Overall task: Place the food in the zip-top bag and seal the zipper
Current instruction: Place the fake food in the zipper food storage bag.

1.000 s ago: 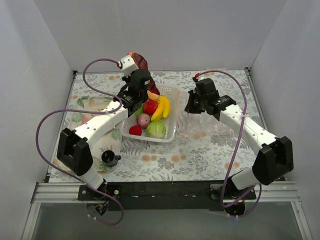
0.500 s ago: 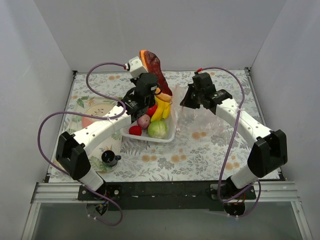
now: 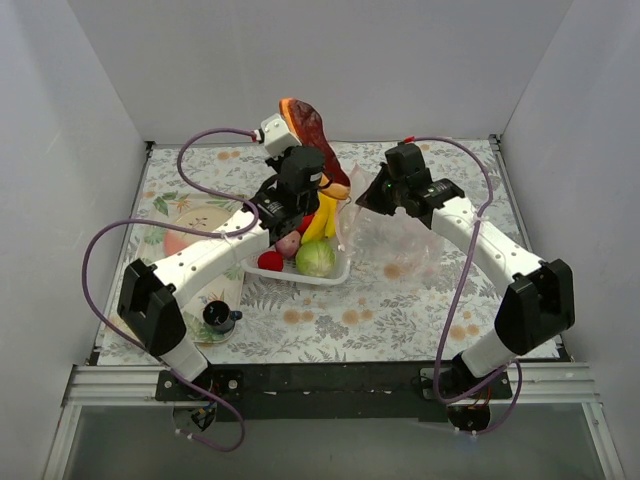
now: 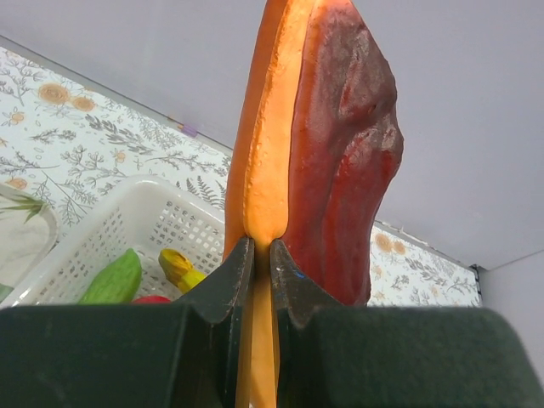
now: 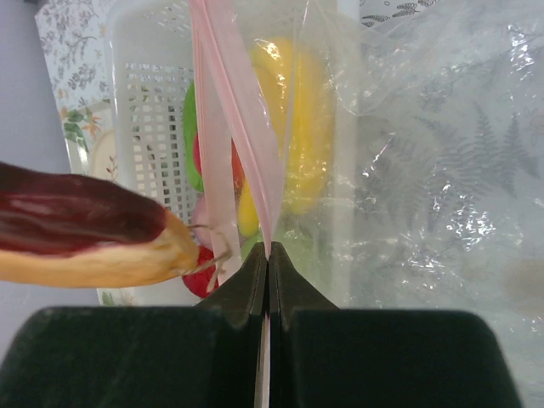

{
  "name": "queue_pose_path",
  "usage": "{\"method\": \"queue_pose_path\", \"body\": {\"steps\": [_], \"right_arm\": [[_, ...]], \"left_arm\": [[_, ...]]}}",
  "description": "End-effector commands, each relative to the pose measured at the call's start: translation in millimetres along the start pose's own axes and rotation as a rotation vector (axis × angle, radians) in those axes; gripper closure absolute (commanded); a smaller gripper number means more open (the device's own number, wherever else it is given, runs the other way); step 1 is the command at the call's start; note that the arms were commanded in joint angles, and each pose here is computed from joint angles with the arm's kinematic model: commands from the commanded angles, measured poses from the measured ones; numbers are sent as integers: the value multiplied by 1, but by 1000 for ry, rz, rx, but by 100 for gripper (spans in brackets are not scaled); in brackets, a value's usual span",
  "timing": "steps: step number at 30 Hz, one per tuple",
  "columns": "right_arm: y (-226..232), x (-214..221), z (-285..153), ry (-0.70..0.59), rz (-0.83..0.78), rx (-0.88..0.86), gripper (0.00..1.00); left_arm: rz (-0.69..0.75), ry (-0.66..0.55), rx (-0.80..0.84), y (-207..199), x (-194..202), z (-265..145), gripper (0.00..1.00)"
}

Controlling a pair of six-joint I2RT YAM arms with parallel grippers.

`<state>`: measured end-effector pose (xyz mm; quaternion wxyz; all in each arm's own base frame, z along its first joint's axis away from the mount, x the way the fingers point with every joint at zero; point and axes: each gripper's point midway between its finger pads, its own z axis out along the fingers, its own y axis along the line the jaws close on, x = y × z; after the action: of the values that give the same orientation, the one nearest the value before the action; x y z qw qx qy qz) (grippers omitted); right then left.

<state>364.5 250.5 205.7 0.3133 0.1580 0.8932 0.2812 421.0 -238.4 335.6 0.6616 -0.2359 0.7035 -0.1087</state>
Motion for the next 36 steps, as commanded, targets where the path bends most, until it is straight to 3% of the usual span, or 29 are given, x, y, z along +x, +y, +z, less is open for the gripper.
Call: {"method": "queue_pose_path", "body": {"steps": [1,19,27,30,32,34,35,36], "right_arm": [[28,-25,-24,-108,88,-87,99],[72,-63,-59,-189,119,-247,99],[79,-95,-93,-289,107,-315,99],[83,-100,-99,-281,97,-352,99],[85,-104,-103,-289,93,-359,99],[86,-107,-109,-303,89,-370,99],[86,-108,-111,-306,88,-372,99],[86,-109,-113,-311,86,-374,99]], "left_arm": [[-61,-50,-17,-17,-12,-6,100],[-31,34,53,-44,42,-43,100],[-25,115,169,-65,54,-61,100],[-2,138,207,-69,58,-67,95],[5,149,233,-72,58,-71,85],[15,160,262,-73,58,-74,72],[14,157,277,-75,56,-76,54],[22,157,288,-75,55,-77,47]]}}
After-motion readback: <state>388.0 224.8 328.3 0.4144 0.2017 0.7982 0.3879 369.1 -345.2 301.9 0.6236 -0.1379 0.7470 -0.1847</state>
